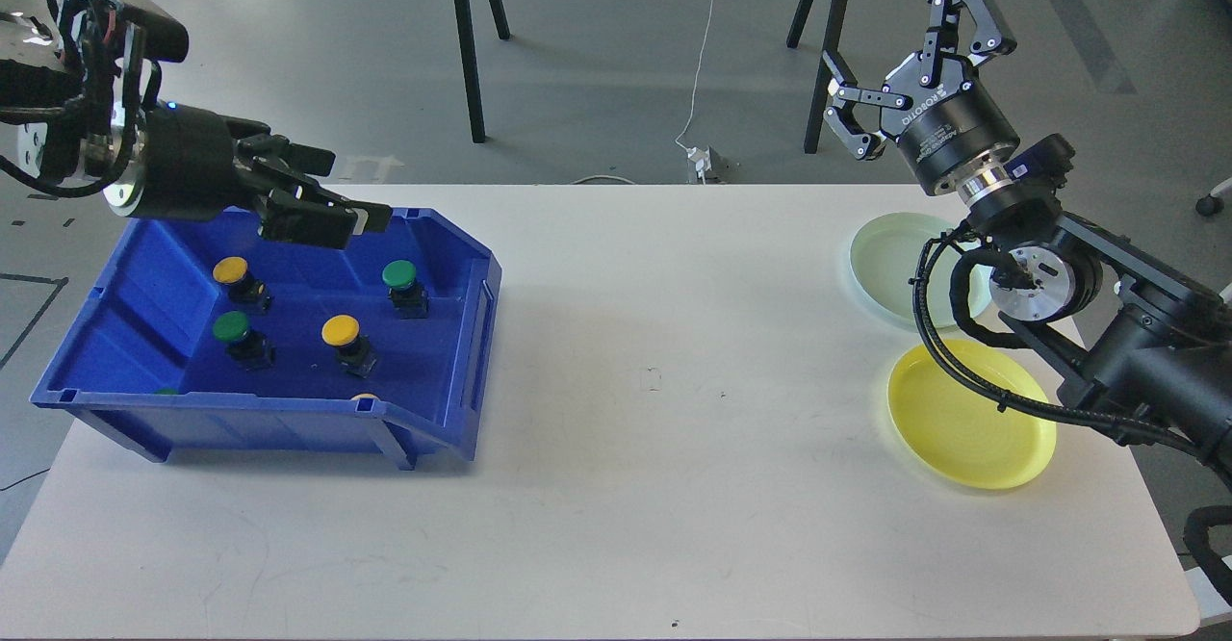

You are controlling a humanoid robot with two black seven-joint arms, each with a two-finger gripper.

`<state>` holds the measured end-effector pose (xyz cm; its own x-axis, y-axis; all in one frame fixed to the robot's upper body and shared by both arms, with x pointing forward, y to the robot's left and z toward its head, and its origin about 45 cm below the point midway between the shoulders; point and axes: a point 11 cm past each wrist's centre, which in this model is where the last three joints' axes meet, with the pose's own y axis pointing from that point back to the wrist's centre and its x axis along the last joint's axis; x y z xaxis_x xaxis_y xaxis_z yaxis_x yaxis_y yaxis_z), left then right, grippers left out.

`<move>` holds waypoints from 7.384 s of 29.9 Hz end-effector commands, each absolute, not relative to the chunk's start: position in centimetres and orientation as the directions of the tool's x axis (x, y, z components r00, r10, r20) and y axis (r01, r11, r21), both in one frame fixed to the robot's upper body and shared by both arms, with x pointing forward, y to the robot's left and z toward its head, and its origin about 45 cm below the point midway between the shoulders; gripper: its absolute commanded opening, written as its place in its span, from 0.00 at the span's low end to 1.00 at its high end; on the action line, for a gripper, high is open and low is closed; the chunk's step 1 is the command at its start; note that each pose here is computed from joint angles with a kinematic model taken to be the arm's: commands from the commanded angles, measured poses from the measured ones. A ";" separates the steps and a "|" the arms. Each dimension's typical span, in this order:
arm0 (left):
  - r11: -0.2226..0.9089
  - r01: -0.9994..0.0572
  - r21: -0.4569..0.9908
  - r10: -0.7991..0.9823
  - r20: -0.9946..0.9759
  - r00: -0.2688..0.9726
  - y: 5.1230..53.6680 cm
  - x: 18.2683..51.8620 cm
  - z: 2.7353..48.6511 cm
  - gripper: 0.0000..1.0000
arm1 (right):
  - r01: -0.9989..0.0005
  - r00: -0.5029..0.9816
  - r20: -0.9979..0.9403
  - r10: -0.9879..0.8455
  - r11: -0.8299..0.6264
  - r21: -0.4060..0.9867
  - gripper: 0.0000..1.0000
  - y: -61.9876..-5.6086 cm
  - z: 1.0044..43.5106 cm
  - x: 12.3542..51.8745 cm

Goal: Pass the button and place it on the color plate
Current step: 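Move the left gripper over the blue bin toward the buttons, then grasp the yellow-topped button in the bin with the left gripper, then lift the yellow button and extend it toward the right gripper, then grasp the yellow button from the left gripper with the right gripper, then carry the button with the right gripper and release it on the yellow plate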

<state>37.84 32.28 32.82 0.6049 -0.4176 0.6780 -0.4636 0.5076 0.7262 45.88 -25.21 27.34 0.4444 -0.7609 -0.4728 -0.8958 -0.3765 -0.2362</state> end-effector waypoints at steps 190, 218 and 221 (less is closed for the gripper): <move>0.913 -0.407 0.032 0.393 0.200 0.898 16.4 39.8 27.9 0.79 | -0.805 0.581 -0.353 -0.734 -0.581 -0.117 0.03 -10.3 24.1 34.9; 0.908 -0.418 0.004 0.413 0.151 0.898 16.0 39.9 27.8 0.99 | -0.967 0.161 0.149 -0.976 -0.126 0.220 0.01 -31.9 14.5 25.7; 0.908 -0.418 0.004 0.413 0.151 0.898 16.0 39.9 27.8 0.99 | -0.957 0.154 0.190 -0.970 -0.099 0.272 0.01 -33.1 12.3 24.2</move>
<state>39.88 16.06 27.80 0.8980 0.4132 0.1514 -0.4186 0.9082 0.0041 25.73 -32.03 14.45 0.1537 -0.9777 0.1433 -0.9676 -0.1195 0.2226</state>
